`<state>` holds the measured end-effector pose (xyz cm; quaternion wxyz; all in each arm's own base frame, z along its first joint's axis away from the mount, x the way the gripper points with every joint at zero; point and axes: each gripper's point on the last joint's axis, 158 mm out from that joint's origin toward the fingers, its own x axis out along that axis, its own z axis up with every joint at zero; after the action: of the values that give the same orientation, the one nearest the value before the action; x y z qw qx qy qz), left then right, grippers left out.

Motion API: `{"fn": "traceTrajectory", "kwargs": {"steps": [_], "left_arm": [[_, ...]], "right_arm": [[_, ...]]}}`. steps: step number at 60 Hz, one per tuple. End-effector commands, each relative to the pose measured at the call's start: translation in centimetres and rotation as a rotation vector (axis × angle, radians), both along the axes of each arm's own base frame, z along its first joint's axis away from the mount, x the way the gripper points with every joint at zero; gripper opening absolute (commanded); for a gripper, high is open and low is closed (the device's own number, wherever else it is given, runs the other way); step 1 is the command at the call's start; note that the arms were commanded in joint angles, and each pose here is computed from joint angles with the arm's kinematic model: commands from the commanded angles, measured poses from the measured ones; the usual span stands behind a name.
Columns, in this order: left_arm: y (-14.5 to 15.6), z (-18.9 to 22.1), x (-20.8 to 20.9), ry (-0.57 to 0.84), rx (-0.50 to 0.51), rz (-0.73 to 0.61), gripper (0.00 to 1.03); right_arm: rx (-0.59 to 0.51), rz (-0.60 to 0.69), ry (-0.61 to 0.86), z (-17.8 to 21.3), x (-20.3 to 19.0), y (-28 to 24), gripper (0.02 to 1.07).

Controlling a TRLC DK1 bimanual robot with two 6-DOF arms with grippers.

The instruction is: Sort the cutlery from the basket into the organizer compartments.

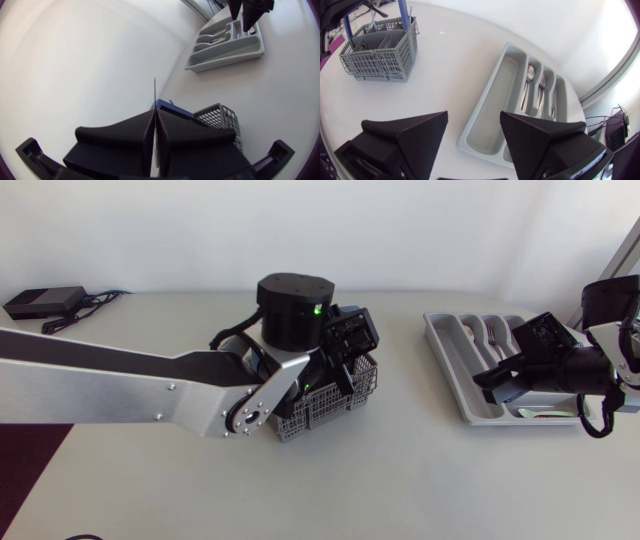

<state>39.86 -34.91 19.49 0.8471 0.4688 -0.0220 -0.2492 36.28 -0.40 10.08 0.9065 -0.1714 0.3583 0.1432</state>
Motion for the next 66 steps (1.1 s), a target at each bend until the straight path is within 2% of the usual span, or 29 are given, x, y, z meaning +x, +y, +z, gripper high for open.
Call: {"fn": "traceTrajectory", "kwargs": {"steps": [1, 15, 28, 34, 49, 66], "left_arm": [[0.2, 2.6, -1.4, -0.051, -0.004, -0.015, 0.03], [0.0, 6.6, -5.0, -0.01, -0.112, -0.049, 0.03], [-0.2, 7.0, -7.5, 0.188, -0.239, -0.1, 0.03], [-0.3, 6.9, -8.5, 0.328, -0.307, -0.143, 0.03], [-0.3, 8.6, -9.9, 0.554, -0.425, -0.248, 0.03], [-0.3, 10.7, -11.7, 0.73, -0.513, -0.372, 0.03]], "right_arm": [[-0.001, 0.023, 0.024, -0.7, -1.3, 0.9, 0.78], [0.004, 0.097, -0.035, 1.4, -2.8, 3.7, 0.78], [0.03, 0.201, -0.068, 3.0, -4.9, 7.2, 0.81], [0.084, 0.303, -0.069, 3.9, -6.7, 10.0, 0.82], [0.23, 0.547, -0.013, 5.1, -11.0, 15.9, 0.83], [0.366, 0.763, 0.043, 6.7, -14.8, 20.9, 0.84]]}}
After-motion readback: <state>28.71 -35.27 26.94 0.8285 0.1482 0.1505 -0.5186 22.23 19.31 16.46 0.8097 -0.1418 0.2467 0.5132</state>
